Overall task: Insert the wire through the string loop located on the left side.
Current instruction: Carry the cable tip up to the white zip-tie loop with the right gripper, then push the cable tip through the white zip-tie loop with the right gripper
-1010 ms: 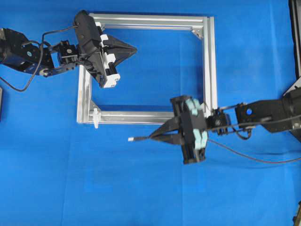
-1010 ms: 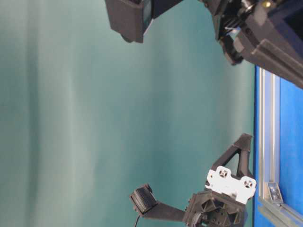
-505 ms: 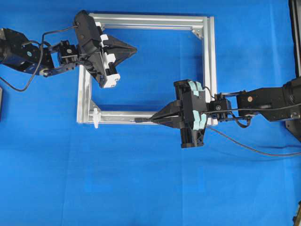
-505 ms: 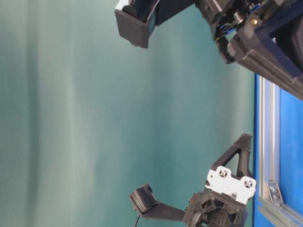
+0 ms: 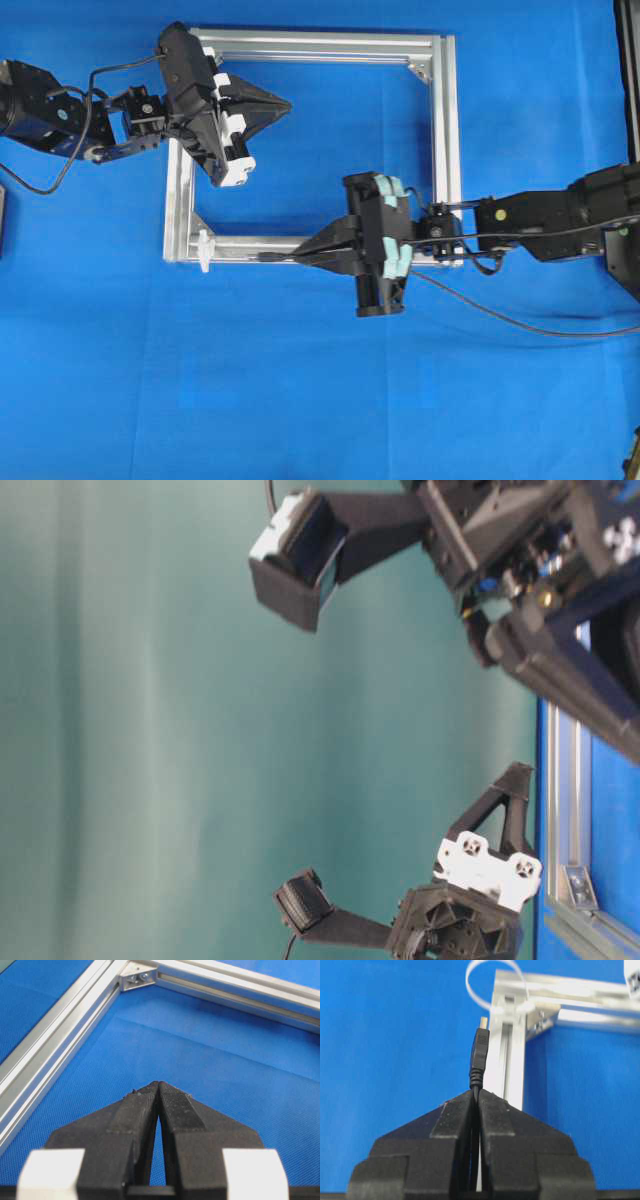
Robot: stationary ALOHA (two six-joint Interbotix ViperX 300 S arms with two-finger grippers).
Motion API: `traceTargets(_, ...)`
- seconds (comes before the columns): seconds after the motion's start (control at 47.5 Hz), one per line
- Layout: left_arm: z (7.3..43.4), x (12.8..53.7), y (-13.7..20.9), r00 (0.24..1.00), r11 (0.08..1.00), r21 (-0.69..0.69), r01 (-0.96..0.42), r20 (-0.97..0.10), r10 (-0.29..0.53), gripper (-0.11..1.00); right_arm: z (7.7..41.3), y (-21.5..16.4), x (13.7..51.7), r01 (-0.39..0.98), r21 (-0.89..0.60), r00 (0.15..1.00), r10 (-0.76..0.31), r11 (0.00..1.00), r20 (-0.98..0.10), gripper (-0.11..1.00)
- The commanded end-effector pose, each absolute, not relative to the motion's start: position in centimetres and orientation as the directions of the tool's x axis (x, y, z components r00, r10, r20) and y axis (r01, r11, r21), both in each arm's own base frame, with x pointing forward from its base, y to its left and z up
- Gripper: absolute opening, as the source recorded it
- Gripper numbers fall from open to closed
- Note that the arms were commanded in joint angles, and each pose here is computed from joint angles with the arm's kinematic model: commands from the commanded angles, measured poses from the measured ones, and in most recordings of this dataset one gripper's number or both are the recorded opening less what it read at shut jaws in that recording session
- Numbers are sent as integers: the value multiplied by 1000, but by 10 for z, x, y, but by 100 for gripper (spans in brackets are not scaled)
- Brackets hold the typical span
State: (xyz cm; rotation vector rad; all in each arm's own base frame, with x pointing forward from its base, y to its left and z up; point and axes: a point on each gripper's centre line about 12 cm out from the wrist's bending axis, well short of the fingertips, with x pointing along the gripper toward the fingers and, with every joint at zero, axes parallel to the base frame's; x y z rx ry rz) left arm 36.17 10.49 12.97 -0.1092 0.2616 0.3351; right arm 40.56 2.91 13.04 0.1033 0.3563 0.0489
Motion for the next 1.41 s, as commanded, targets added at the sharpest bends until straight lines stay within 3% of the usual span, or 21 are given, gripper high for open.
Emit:
traceTargets(0.0, 144, 364, 104, 923, 941, -65, -331, -231, 309, 0, 145, 26, 416, -25, 111, 952, 57, 994, -301, -1)
traceTargets(0.505, 144, 364, 103, 923, 942, -66, -330, -230, 307, 0, 139, 25, 441, -19, 111, 951, 52, 994, -303, -1)
traceTargets(1.389, 144, 364, 103, 924, 942, -66, -330, -228, 308, 0, 137, 25, 442, -18, 111, 950, 52, 994, -308, -1)
